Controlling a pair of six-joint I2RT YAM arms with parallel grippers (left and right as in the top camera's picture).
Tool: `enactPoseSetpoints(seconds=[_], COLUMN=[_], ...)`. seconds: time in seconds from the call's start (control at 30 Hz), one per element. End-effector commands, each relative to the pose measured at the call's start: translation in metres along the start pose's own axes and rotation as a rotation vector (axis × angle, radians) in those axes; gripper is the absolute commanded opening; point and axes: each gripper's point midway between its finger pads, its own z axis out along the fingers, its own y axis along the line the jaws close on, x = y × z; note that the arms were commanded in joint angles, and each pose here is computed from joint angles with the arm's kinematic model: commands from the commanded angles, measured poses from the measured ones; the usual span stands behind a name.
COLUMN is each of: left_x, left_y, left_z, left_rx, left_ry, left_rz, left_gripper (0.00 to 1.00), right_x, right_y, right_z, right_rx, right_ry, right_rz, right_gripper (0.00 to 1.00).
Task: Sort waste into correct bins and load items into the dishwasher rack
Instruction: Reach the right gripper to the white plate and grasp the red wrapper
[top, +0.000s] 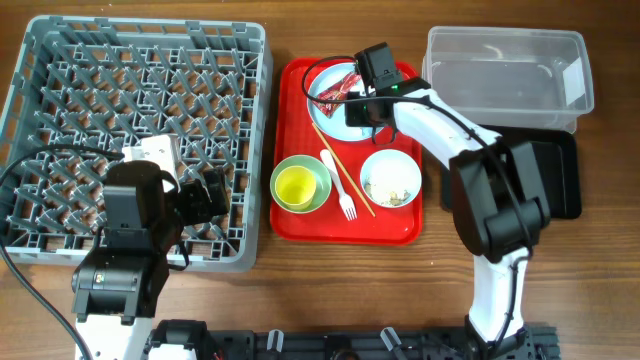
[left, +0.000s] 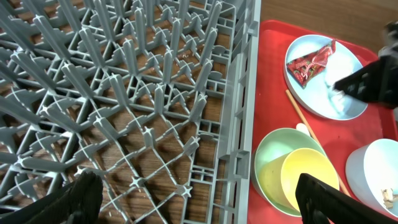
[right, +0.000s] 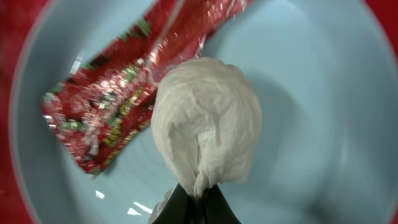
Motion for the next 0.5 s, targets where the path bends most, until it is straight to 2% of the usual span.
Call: enactPoseSetpoints(seconds=[0.0,0.1,0.17,0.2,0.23,0.27,0.37,0.4,0.47], left_x=[-0.005,-0.005,-0.005,-0.005,-0.005,-0.005,-0.005,-0.005,-0.005], left_y=[-0.005,-0.005,-0.005,-0.005,-0.005,-0.005,-0.005,-0.005,-0.005], left_z=[-0.005,-0.005,-0.005,-0.005,-0.005,-0.005,-0.005,-0.005,-0.005], left_rx=[0.020,0.020,0.020,0.020,0.020,0.020,0.020,0.020,0.020], left_ry=[-0.012,-0.012,-0.012,-0.012,-0.012,-0.012,-0.012,-0.012,-0.012], left_rz=[0.006,0.006,0.006,0.006,0.006,0.006,0.006,0.006,0.006], left_gripper=[1.00,1.00,1.00,1.00,1.00,1.00,1.00,1.00,1.00], right_x=[-0.073,-0.099,-0.088,-0.083,-0.083,-0.086,-0.087,-0.087,-0.084], right_y=[-0.020,-0.087,-0.134,-0.148,-0.150,-0.147,-0.123,-0.101,-0.063], right_z=[-0.107,-0.176,-0.181,-0.179,-0.177,-0.176,-0.177,-0.178,-0.174], right_rx=[0.027,0.182,0.278,0.290,0.249,0.175,0.026,-0.072,-0.118], right_ry=[-0.270,-0.413,-0.375,-0.354,-0.342,-0.342,-0.319,-0.305,-0.292], right_rz=[0.055,0.163,0.260,0.293,0.305,0.317,0.301,0.324,0.290], right_gripper=[0.05,0.11,0.14,0.28,0.70,1.00,1.00,1.00,1.00])
